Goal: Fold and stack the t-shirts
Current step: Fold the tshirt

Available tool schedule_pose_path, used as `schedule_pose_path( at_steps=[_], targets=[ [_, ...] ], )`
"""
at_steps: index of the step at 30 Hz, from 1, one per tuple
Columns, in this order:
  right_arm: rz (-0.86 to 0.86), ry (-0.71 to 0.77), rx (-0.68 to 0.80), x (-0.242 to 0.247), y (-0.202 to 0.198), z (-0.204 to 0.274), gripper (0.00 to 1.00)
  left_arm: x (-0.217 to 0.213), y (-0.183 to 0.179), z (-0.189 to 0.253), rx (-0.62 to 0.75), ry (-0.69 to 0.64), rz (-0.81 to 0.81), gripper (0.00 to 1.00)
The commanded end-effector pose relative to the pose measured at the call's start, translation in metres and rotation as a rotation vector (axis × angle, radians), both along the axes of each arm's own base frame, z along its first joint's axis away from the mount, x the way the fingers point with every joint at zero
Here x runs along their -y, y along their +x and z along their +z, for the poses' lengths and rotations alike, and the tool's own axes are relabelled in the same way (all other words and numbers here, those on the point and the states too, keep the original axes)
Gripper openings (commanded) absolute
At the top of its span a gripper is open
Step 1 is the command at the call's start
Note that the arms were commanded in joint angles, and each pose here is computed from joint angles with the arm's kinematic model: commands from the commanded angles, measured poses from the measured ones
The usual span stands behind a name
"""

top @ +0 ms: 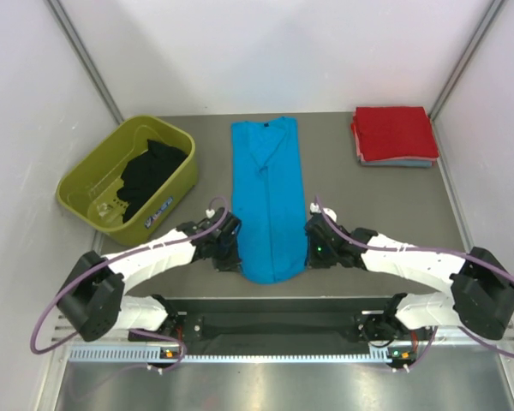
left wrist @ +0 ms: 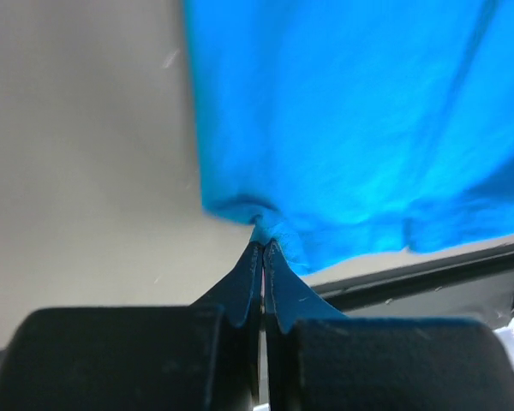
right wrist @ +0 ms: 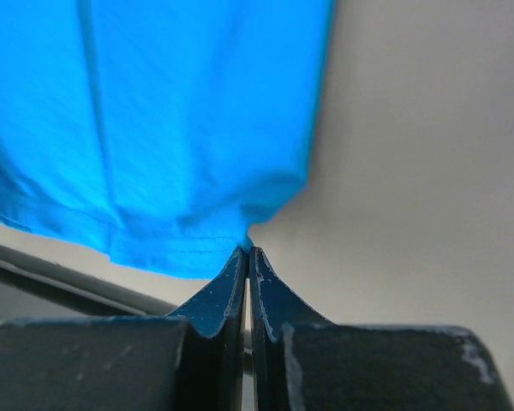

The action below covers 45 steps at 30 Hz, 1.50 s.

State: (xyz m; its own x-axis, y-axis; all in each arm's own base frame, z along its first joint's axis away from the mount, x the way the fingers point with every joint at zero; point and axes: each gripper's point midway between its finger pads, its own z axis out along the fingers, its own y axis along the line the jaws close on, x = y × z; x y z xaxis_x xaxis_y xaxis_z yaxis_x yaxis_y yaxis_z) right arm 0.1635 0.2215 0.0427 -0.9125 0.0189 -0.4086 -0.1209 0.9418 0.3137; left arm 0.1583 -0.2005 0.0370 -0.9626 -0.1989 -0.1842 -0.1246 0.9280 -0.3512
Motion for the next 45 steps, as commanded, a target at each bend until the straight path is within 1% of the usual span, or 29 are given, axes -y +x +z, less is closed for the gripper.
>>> schedule_pose_path(
  at_steps=[1, 2, 3, 4, 5, 6, 8, 9, 11, 12, 13, 14, 15, 17, 18, 20, 21, 23, 24, 25, 26, 28, 30, 31, 32, 35, 36, 41, 45],
  targets=[
    [0.07, -0.046, 0.12, -0.011, 0.025, 0.022, 0.0, 0.011, 0.031, 0.014, 0.066, 0.019, -0.028, 0.0],
    [0.071, -0.037, 0.139, -0.015, 0.033, 0.03, 0.0, 0.017, 0.044, 0.025, 0.091, 0.011, -0.025, 0.0],
    [0.08, -0.051, 0.139, -0.016, 0.037, 0.029, 0.0, 0.017, 0.052, 0.027, 0.097, 0.015, -0.017, 0.0],
    [0.095, -0.051, 0.164, -0.021, 0.046, 0.039, 0.0, 0.016, 0.058, 0.025, 0.094, 0.03, -0.022, 0.0],
    [0.088, -0.064, 0.173, -0.02, 0.055, 0.041, 0.0, 0.02, 0.07, 0.034, 0.116, 0.022, -0.016, 0.0],
    [0.094, -0.083, 0.164, -0.02, 0.06, 0.036, 0.0, 0.018, 0.079, 0.036, 0.124, 0.02, -0.002, 0.0],
    [0.102, -0.082, 0.179, -0.024, 0.078, 0.045, 0.0, 0.017, 0.092, 0.033, 0.126, 0.029, 0.0, 0.0],
    [0.104, -0.095, 0.173, -0.024, 0.086, 0.041, 0.0, 0.015, 0.108, 0.033, 0.132, 0.025, 0.023, 0.0],
    [0.127, -0.092, 0.207, -0.028, 0.107, 0.049, 0.0, 0.015, 0.13, 0.041, 0.158, 0.01, 0.031, 0.0],
    [0.137, -0.11, 0.204, -0.029, 0.114, 0.044, 0.0, 0.009, 0.142, 0.036, 0.151, 0.021, 0.053, 0.0],
    [0.157, -0.112, 0.242, -0.034, 0.127, 0.052, 0.0, 0.007, 0.151, 0.037, 0.161, 0.028, 0.055, 0.0],
    [0.143, -0.126, 0.253, -0.03, 0.138, 0.053, 0.0, 0.008, 0.165, 0.046, 0.19, 0.023, 0.066, 0.0],
    [0.142, -0.147, 0.24, -0.029, 0.146, 0.045, 0.0, 0.001, 0.176, 0.038, 0.178, 0.047, 0.087, 0.0],
    [0.133, -0.157, 0.264, -0.028, 0.168, 0.053, 0.0, 0.0, 0.197, 0.047, 0.201, 0.038, 0.102, 0.0],
    [0.134, -0.173, 0.249, -0.027, 0.174, 0.046, 0.0, 0.001, 0.203, 0.042, 0.177, 0.019, 0.102, 0.0],
    [0.138, -0.18, 0.269, -0.028, 0.191, 0.056, 0.0, 0.001, 0.224, 0.052, 0.215, 0.013, 0.107, 0.0],
    [0.144, -0.19, 0.264, -0.029, 0.196, 0.053, 0.0, 0.0, 0.23, 0.046, 0.213, 0.027, 0.105, 0.0],
    [0.139, -0.186, 0.282, -0.031, 0.212, 0.063, 0.0, -0.001, 0.247, 0.052, 0.237, 0.021, 0.116, 0.0],
    [0.141, -0.195, 0.27, -0.031, 0.218, 0.058, 0.0, -0.005, 0.253, 0.044, 0.221, 0.028, 0.124, 0.0],
    [0.14, -0.189, 0.288, -0.034, 0.227, 0.066, 0.0, -0.006, 0.259, 0.044, 0.228, 0.025, 0.119, 0.0],
    [0.133, -0.199, 0.281, -0.031, 0.234, 0.062, 0.0, -0.007, 0.269, 0.049, 0.248, 0.021, 0.125, 0.0],
    [0.132, -0.195, 0.306, -0.033, 0.251, 0.074, 0.0, -0.005, 0.278, 0.049, 0.259, 0.018, 0.11, 0.0],
    [0.124, -0.215, 0.285, -0.03, 0.26, 0.07, 0.0, -0.005, 0.291, 0.053, 0.293, 0.02, 0.104, 0.0],
    [0.118, -0.208, 0.313, -0.03, 0.271, 0.081, 0.0, -0.005, 0.295, 0.055, 0.304, 0.02, 0.102, 0.0],
    [0.121, -0.21, 0.309, -0.03, 0.276, 0.078, 0.0, -0.006, 0.302, 0.061, 0.323, 0.019, 0.106, 0.0],
    [0.114, -0.196, 0.324, -0.029, 0.292, 0.087, 0.0, -0.009, 0.314, 0.063, 0.336, 0.027, 0.113, 0.0],
    [0.118, -0.199, 0.314, -0.03, 0.294, 0.082, 0.0, -0.009, 0.317, 0.063, 0.337, 0.027, 0.111, 0.0],
    [0.12, -0.195, 0.327, -0.027, 0.31, 0.09, 0.0, -0.008, 0.332, 0.074, 0.387, 0.004, 0.119, 0.0],
    [0.114, -0.189, 0.341, -0.024, 0.315, 0.095, 0.0, -0.007, 0.338, 0.078, 0.4, -0.006, 0.127, 0.0]
  ],
)
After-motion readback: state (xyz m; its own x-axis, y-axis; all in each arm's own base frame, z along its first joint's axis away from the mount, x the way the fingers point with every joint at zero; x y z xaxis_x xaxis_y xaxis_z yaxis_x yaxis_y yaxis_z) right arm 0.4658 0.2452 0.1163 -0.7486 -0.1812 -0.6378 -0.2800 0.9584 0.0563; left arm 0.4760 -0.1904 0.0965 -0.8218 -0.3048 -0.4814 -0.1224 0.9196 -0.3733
